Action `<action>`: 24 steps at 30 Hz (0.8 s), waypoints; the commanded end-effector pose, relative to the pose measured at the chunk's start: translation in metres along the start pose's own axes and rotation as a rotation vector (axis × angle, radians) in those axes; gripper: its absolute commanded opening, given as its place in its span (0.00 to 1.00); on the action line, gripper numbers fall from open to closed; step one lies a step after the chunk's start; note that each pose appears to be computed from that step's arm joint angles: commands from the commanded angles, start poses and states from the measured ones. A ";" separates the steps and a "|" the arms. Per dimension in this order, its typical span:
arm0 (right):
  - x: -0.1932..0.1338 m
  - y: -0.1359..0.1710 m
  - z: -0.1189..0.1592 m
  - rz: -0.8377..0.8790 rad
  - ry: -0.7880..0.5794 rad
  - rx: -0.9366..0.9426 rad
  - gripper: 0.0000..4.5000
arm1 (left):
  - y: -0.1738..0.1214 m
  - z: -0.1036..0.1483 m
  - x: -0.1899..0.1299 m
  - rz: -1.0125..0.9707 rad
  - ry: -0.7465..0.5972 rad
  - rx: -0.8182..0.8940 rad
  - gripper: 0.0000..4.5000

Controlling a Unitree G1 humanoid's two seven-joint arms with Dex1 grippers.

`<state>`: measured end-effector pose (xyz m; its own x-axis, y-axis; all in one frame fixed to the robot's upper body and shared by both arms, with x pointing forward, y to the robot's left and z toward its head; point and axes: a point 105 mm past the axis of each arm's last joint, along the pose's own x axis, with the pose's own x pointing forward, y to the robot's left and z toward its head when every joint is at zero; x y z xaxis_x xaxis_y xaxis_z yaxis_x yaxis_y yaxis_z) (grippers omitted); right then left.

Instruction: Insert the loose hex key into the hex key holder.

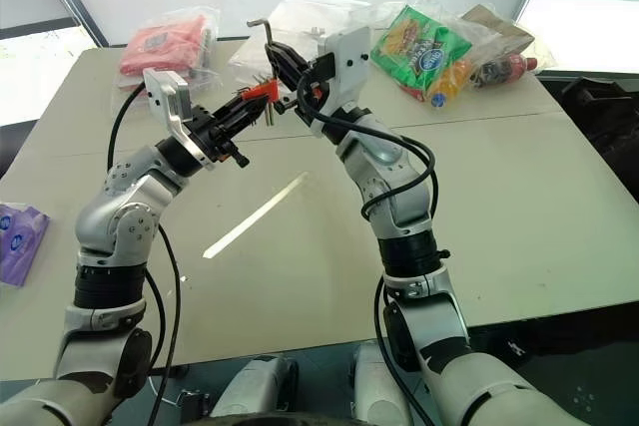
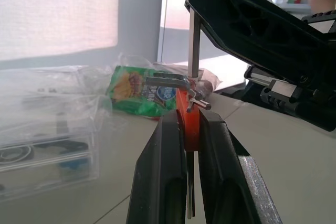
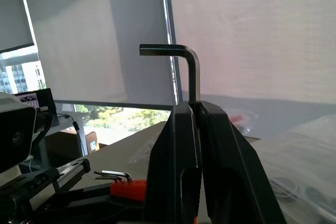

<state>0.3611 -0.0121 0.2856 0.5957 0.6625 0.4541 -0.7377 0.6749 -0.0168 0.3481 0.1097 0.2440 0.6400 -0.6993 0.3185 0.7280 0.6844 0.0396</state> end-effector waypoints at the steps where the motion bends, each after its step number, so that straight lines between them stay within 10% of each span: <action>1: 0.004 0.006 0.016 0.019 -0.061 -0.020 0.01 | -0.006 0.021 0.002 -0.030 -0.059 0.046 0.00; 24: 0.004 0.009 0.013 0.030 -0.051 -0.012 0.01 | -0.009 0.020 0.003 -0.046 -0.051 0.036 0.00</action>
<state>0.3604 -0.0098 0.2855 0.5926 0.6644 0.4554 -0.7410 0.6714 -0.0154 0.3472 0.1093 0.2438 0.6338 -0.7069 0.3140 0.7380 0.6743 0.0283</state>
